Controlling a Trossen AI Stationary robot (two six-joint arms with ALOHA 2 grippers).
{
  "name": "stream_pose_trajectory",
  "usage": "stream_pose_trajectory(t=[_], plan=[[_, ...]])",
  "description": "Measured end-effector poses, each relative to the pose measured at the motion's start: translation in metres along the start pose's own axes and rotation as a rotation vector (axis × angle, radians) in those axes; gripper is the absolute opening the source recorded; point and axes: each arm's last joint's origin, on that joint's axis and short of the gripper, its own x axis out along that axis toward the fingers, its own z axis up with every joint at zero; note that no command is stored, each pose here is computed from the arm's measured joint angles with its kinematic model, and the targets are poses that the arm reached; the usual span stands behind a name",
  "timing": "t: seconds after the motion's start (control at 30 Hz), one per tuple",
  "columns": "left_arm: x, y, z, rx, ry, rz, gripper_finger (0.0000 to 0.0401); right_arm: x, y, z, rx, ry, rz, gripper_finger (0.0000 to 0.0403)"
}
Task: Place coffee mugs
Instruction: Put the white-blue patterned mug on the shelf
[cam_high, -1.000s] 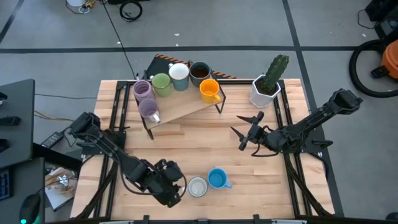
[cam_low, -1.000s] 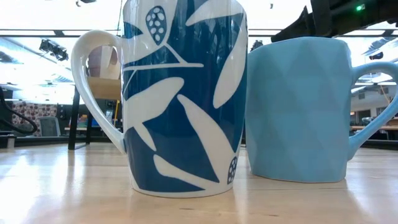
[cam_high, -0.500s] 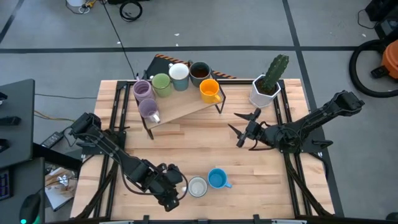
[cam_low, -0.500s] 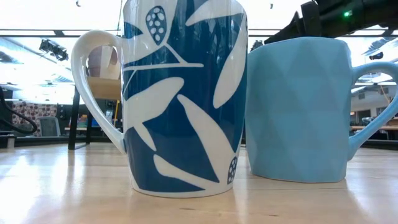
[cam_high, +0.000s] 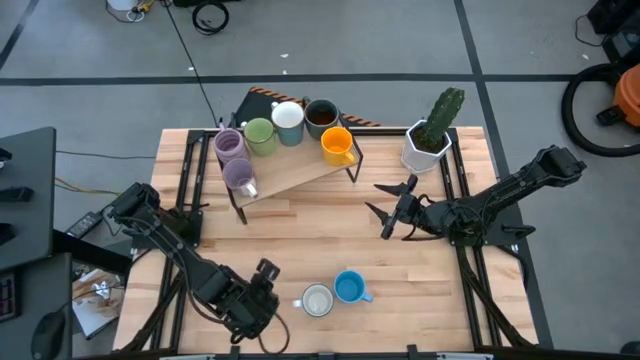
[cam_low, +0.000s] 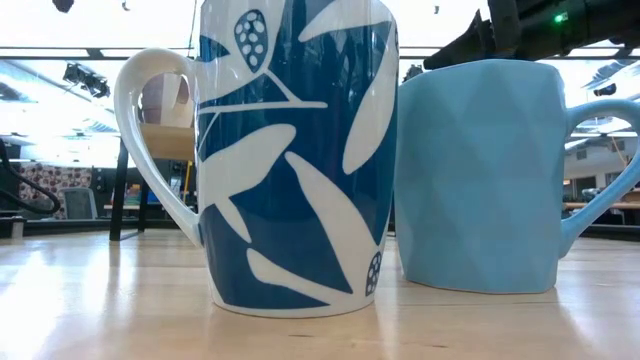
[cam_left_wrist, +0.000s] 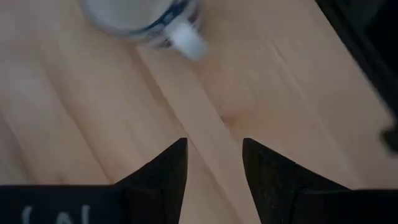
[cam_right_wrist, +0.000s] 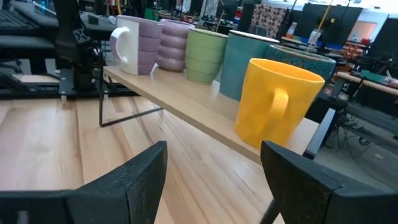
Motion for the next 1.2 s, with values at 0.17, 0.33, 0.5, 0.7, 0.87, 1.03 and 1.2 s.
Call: stream_pose_trajectory(t=[0.17,0.33,0.5,0.7,0.87,1.03,1.2], plan=[[-0.003,-0.010,0.008,0.285,-0.100,0.044,0.0160,0.000,0.000,-0.003,0.048,0.019,0.001,0.0265],[-0.007,-0.021,0.012,0.555,-0.154,0.069,0.0159,0.000,0.000,-0.003,0.059,0.024,-0.018,0.0265],[0.002,-0.019,0.013,0.772,-0.170,0.133,0.0159,0.000,-0.001,-0.002,0.126,0.015,-0.014,0.0265],[0.020,-0.006,0.012,0.565,-0.194,0.136,0.0159,0.000,0.001,-0.002,0.226,0.016,0.021,0.0265],[0.035,0.017,0.008,-0.015,-0.181,-0.030,0.0159,-0.002,0.003,-0.002,0.224,0.014,0.042,0.0265],[0.049,0.037,0.005,-0.490,-0.186,-0.063,0.0162,-0.002,0.003,-0.002,0.219,0.014,0.033,0.0265],[0.052,0.037,0.009,-0.571,-0.236,-0.152,0.0175,-0.002,0.003,-0.002,0.197,0.014,0.034,0.0265]])
